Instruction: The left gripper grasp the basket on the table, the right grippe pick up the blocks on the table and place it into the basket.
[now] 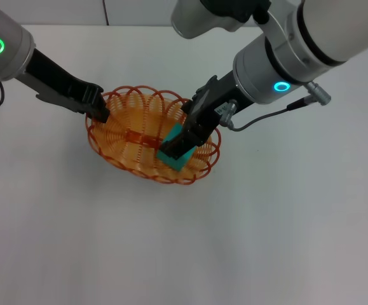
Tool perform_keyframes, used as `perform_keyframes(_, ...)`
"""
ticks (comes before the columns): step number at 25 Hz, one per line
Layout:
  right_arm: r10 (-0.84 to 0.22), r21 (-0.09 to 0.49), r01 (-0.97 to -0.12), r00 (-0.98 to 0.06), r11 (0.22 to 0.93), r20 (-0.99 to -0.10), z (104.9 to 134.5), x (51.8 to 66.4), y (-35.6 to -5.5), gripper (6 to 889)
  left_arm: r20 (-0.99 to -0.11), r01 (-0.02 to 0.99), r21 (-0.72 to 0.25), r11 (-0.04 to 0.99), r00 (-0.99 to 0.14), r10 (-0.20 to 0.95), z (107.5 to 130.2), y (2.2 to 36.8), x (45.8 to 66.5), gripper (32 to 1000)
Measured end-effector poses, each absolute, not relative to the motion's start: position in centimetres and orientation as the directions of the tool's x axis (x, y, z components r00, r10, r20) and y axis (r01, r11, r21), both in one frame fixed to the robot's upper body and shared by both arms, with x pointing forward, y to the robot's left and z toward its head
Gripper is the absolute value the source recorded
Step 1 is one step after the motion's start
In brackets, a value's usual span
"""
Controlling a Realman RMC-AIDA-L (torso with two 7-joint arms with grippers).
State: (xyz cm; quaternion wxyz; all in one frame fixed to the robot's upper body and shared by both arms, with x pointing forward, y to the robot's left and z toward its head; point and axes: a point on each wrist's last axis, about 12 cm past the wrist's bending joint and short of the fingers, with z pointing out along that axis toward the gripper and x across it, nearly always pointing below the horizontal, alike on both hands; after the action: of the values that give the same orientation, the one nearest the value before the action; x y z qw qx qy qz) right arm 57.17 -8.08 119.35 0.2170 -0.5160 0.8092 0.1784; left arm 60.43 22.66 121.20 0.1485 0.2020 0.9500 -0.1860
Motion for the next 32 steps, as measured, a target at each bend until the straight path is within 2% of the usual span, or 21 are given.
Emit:
perform_keyframes(2, -0.758, 0.064, -0.912, -0.374, 0.405, -0.535, 119.3, 57.2, -8.1, 803, -0.357, 0.439, -0.294, 0.849, -0.874, 0.328, 121.2, 22.7, 60.4, 86)
perform_keyframes(10, -0.755, 0.067, -0.911, -0.376, 0.406, -0.537, 119.4, 57.2, -8.0, 881, -0.356, 0.438, -0.293, 0.850, -0.875, 0.328, 121.1, 22.7, 60.4, 86)
perform_keyframes(16, -0.751, 0.067, -0.912, -0.374, 0.405, -0.545, 119.7, 56.9, -8.1, 881, -0.359, 0.433, -0.297, 0.851, -0.877, 0.320, 121.2, 23.0, 60.4, 86)
perform_keyframes(25, -0.696, 0.045, -0.906, -0.355, 0.421, -0.624, 122.6, 55.7, -9.3, 881, -0.362, 0.436, -0.294, 0.850, -0.874, 0.323, 121.2, 22.9, 60.4, 86)
perform_keyframes(32, -0.672, 0.038, -0.894, -0.363, 0.446, -0.646, 123.7, 54.8, -10.7, 881, -0.368, 0.426, -0.303, 0.852, -0.877, 0.308, 121.1, 23.3, 60.5, 86)
